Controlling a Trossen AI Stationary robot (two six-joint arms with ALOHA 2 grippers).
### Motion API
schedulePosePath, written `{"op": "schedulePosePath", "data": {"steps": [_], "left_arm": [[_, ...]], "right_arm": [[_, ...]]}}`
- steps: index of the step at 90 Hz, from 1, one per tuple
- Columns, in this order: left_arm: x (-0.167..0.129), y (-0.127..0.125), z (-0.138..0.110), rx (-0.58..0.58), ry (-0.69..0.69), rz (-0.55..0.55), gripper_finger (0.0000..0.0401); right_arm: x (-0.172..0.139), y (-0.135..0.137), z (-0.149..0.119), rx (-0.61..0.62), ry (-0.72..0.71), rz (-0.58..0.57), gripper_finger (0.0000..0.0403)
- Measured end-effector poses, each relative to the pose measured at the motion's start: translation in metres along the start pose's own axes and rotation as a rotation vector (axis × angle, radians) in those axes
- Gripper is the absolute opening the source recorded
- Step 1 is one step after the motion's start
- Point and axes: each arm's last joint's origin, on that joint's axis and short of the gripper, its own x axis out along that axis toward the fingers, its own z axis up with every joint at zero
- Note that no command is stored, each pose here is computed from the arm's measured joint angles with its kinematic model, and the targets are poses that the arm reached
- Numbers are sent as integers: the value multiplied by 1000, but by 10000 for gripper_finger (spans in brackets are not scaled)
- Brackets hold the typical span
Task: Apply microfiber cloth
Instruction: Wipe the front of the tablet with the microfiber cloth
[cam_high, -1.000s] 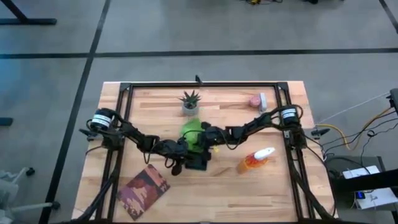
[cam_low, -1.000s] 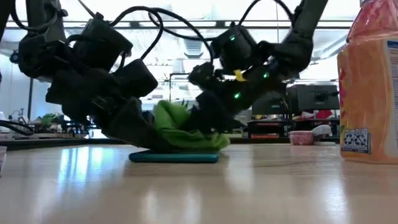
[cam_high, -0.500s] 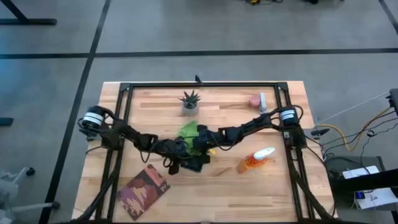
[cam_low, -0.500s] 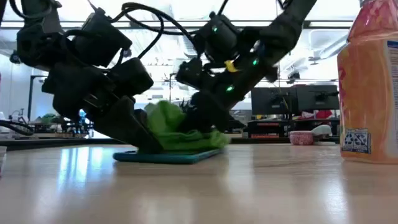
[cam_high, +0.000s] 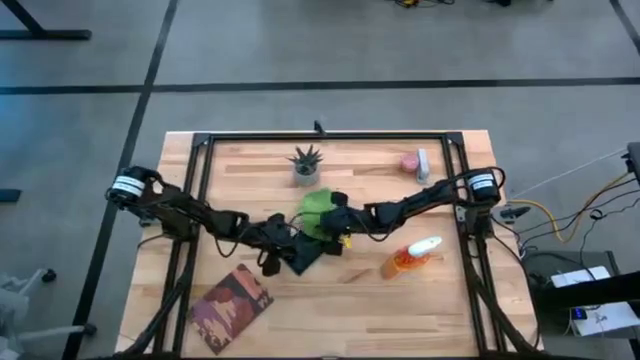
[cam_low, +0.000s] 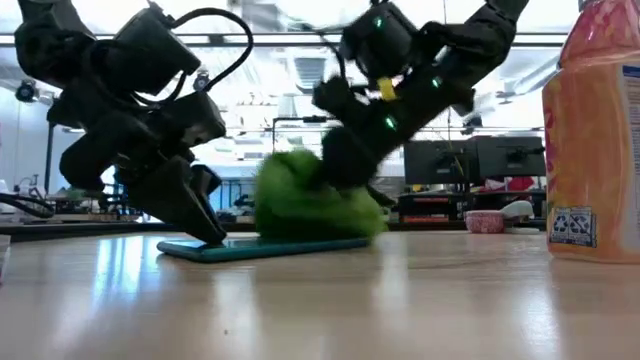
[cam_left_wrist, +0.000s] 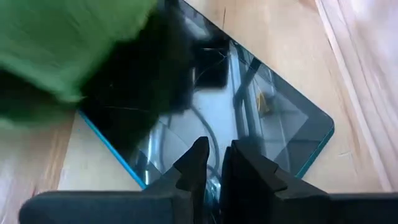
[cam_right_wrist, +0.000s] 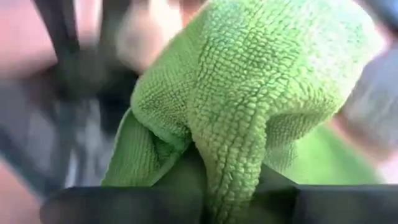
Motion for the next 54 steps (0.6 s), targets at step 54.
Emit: {"op": "schedulePosePath", "data": {"steps": [54], "left_arm": [[0,1,-1,-16,12,32,59]], "right_arm": [[77,17,-31,32,-6,-18,3]]}}
